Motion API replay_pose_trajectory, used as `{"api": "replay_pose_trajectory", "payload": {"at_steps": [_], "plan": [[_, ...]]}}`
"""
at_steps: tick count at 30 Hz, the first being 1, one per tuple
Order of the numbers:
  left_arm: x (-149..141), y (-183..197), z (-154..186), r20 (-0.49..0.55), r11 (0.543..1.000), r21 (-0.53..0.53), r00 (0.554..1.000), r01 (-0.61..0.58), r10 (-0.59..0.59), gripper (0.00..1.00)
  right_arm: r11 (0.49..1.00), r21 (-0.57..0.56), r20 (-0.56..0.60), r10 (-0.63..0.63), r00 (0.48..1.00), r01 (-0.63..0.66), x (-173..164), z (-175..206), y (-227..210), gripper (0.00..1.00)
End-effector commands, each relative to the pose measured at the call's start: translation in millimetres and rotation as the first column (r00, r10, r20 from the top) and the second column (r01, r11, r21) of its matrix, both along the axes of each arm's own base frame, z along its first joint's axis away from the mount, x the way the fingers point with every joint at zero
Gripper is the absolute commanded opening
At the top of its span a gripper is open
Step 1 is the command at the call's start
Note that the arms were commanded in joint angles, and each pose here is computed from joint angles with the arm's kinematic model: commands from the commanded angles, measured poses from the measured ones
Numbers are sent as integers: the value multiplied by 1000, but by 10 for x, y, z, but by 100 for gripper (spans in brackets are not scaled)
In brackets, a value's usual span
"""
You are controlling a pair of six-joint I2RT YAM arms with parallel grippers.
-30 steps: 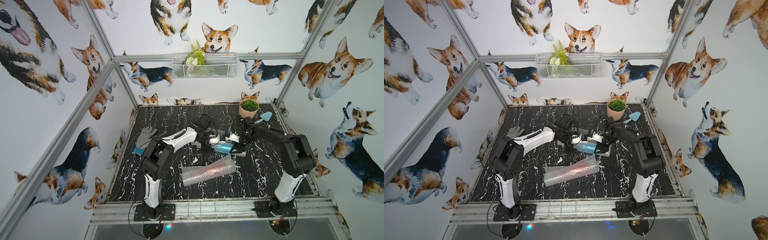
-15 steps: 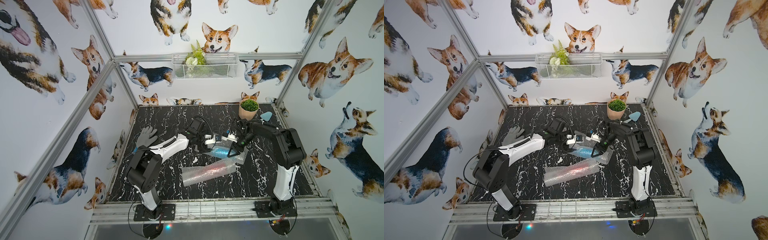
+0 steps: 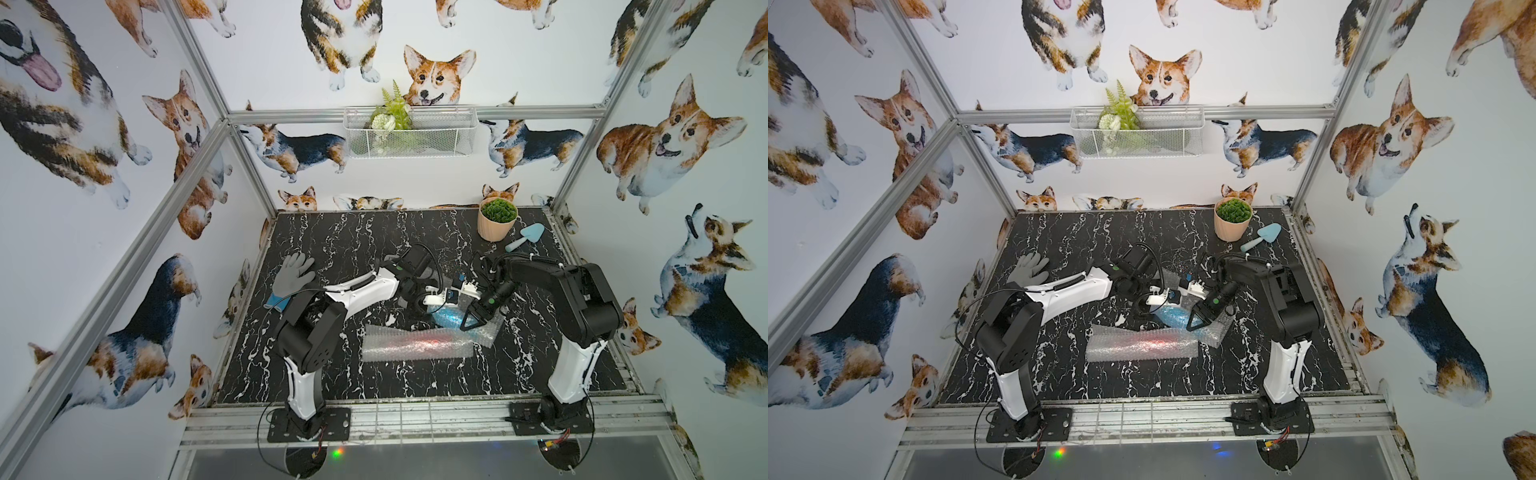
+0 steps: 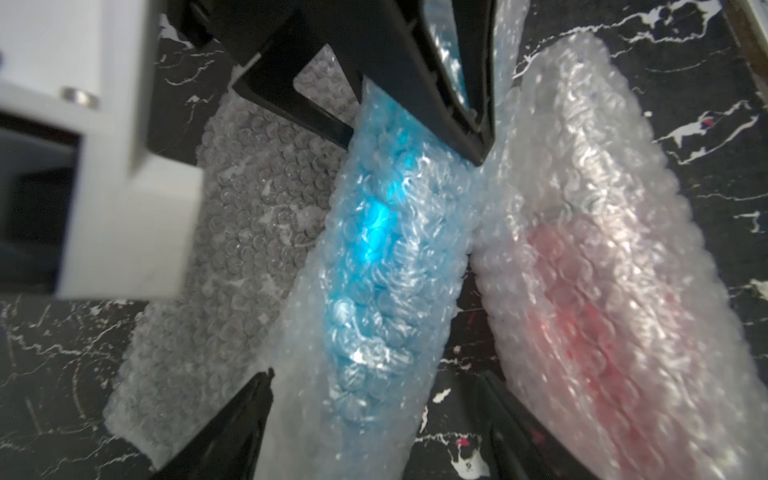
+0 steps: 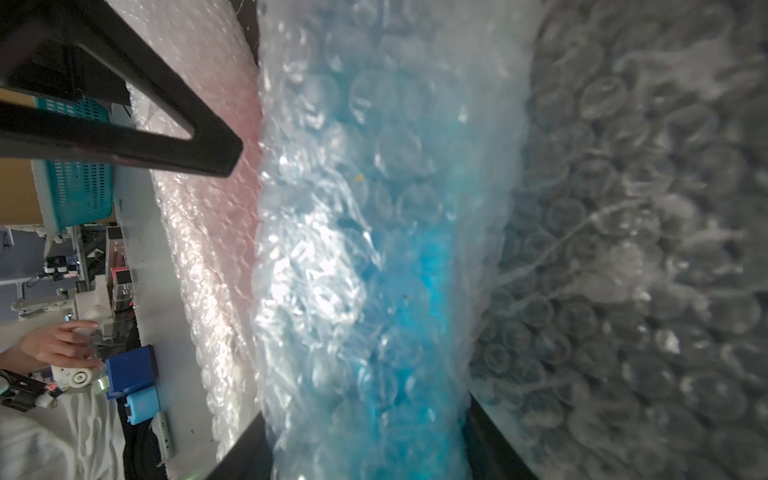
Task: Wrap wine bottles in bubble wrap
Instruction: Wrap the wine bottle in bubble wrap.
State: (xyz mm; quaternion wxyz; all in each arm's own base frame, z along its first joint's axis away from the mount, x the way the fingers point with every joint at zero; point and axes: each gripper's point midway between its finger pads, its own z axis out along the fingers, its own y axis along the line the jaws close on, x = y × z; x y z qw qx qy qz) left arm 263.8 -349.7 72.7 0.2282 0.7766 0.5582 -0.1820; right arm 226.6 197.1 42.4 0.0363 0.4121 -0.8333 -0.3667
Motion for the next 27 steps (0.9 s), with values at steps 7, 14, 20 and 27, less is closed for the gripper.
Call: {"api": "replay_pose_trajectory", "payload": {"at_steps": [7,14,20,27], "plan": [[100,-122,-149,92,995,48,992,88,-92,79,998,-51,-31,-46,998,44,-24,-135,-137,56],[55,-130,-351,52,986,114,990,122,-129,73,998,-55,-26,-25,999,24,98,-112,-122,56],[51,-168,-384,26,985,122,991,126,-130,66,998,-55,-20,-14,1000,13,175,-130,-112,57],[-34,-83,-413,-39,978,168,992,121,-116,55,999,-26,112,-38,993,42,413,57,-57,73]]}}
